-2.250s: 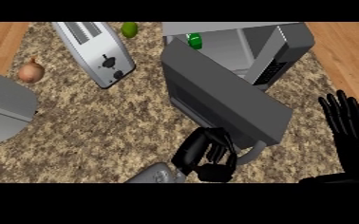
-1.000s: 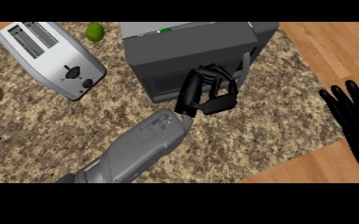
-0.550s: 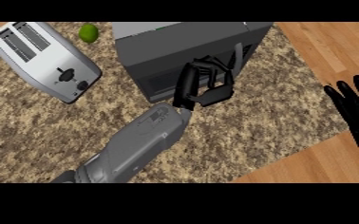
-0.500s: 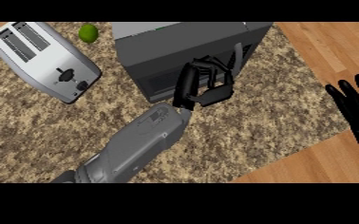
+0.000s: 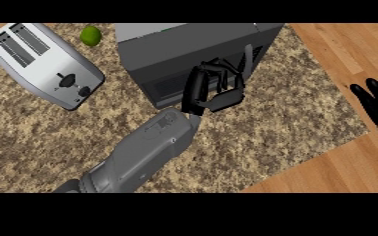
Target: Pick up the milk, place it into the microwave and close the microwave
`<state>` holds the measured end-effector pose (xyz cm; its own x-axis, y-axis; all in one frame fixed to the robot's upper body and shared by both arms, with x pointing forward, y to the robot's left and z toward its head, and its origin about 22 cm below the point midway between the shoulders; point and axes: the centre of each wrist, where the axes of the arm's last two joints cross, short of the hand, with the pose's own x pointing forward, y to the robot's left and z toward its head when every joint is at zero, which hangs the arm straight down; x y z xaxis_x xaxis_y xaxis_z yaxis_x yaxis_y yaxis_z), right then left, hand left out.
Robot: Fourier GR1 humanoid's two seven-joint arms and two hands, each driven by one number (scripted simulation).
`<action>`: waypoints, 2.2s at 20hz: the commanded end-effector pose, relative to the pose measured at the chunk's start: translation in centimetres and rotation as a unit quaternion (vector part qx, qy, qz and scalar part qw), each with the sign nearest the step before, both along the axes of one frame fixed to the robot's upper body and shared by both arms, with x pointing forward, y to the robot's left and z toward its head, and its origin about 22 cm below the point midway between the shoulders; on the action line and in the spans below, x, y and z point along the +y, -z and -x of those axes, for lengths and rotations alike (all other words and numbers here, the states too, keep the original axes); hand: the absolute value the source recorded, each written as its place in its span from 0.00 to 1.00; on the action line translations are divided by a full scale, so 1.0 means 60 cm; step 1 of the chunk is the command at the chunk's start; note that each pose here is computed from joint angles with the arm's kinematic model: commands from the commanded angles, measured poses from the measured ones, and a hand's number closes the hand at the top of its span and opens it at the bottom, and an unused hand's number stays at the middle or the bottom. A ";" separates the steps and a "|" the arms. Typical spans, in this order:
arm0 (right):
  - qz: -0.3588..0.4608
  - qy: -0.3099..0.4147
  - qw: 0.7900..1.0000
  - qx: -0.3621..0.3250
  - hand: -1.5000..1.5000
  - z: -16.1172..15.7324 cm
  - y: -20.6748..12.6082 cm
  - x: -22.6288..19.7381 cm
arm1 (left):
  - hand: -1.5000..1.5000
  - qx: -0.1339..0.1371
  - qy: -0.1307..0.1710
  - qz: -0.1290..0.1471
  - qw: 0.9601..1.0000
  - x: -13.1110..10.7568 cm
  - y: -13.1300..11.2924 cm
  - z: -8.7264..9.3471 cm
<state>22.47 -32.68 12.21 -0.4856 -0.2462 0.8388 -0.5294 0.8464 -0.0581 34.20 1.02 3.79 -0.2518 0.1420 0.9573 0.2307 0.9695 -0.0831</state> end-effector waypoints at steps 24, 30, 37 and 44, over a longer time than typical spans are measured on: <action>0.000 -0.008 1.000 -0.004 0.00 -0.009 -0.053 -0.023 | 1.00 -0.023 -0.030 0.016 0.999 0.007 -0.004 -0.032; 0.002 -0.052 0.999 -0.004 0.00 -0.012 -0.063 -0.014 | 1.00 -0.025 -0.028 0.022 0.999 0.006 -0.005 -0.033; -0.006 -0.068 0.998 0.010 0.00 -0.011 -0.059 -0.019 | 1.00 -0.028 -0.033 0.023 0.999 0.006 -0.002 -0.033; 0.002 -0.073 0.997 0.004 0.00 -0.012 -0.076 -0.026 | 1.00 -0.032 -0.033 0.023 0.999 0.005 -0.003 -0.035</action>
<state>23.23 -33.95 16.49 -0.4410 -0.3107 0.8420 -0.6441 0.7629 -0.0559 34.40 0.96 2.97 -0.3443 0.1927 0.9189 0.2012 0.9711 -0.1282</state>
